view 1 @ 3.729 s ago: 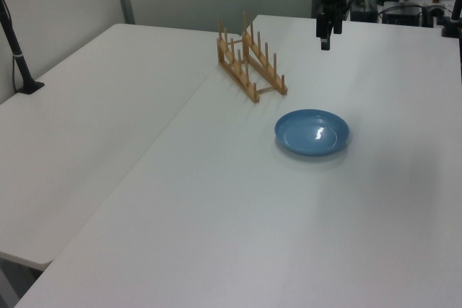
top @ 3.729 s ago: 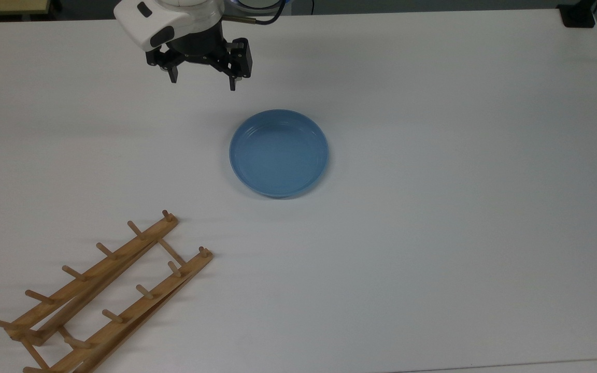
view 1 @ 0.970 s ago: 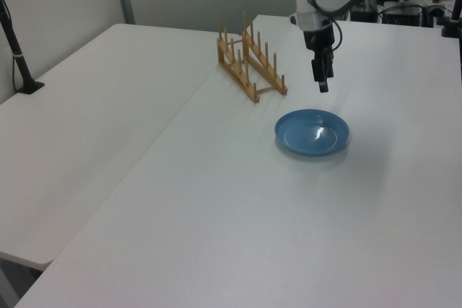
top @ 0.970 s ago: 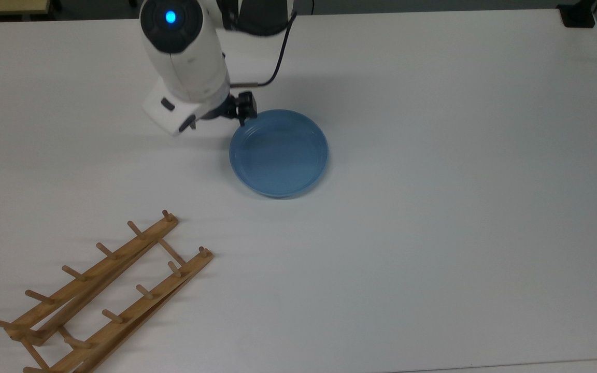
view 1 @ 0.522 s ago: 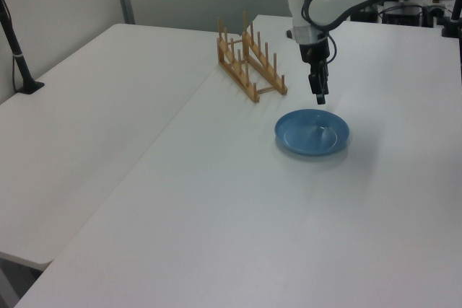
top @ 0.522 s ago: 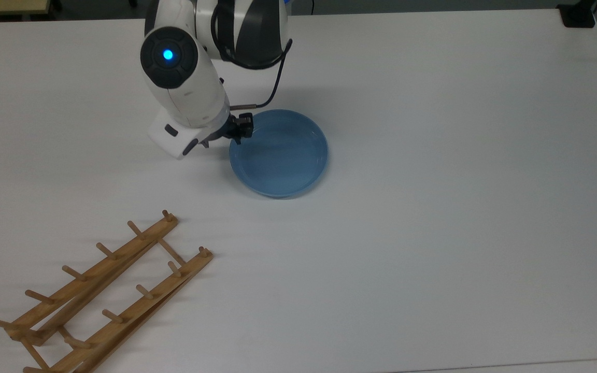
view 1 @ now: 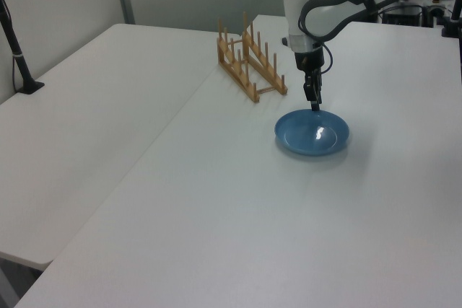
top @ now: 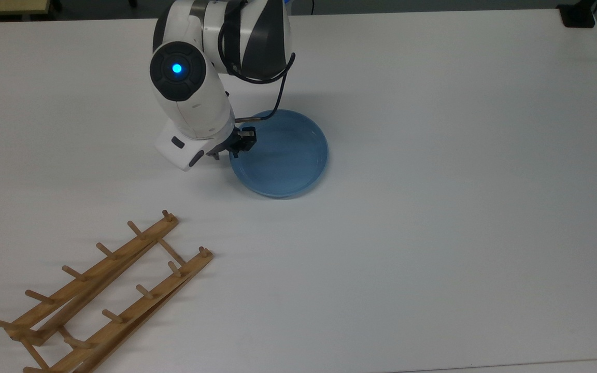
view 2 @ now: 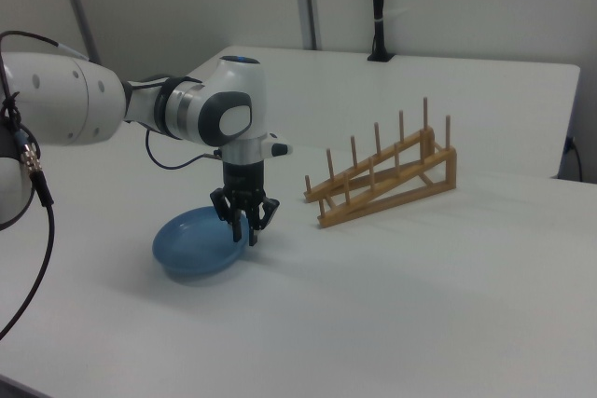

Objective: Place plate in plate rack
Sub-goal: 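Lower the gripper onto the rim of the blue plate, then close the gripper on the plate rim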

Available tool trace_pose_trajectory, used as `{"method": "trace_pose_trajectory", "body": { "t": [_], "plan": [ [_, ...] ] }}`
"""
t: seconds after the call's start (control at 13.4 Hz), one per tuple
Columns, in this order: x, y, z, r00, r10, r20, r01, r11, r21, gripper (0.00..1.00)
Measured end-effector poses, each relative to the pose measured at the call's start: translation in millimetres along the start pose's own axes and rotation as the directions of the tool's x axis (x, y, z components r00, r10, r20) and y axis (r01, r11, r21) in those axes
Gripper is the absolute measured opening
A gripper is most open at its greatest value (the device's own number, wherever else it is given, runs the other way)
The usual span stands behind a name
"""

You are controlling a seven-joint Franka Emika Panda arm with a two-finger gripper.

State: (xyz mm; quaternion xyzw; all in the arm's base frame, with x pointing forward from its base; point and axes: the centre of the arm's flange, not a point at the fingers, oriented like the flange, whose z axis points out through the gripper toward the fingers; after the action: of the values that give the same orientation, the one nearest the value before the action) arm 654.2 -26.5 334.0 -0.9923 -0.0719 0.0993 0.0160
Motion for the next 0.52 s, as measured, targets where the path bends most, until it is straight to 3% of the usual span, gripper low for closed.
{"method": "trace_pose_trajectory", "body": {
  "t": [0.15,0.52],
  "plan": [
    [4,-10,7,1.0,-0.017,0.007,0.017,1.0,0.005,0.28],
    [12,-14,17,1.0,-0.025,-0.014,0.025,1.0,0.001,0.28]
  ]
}}
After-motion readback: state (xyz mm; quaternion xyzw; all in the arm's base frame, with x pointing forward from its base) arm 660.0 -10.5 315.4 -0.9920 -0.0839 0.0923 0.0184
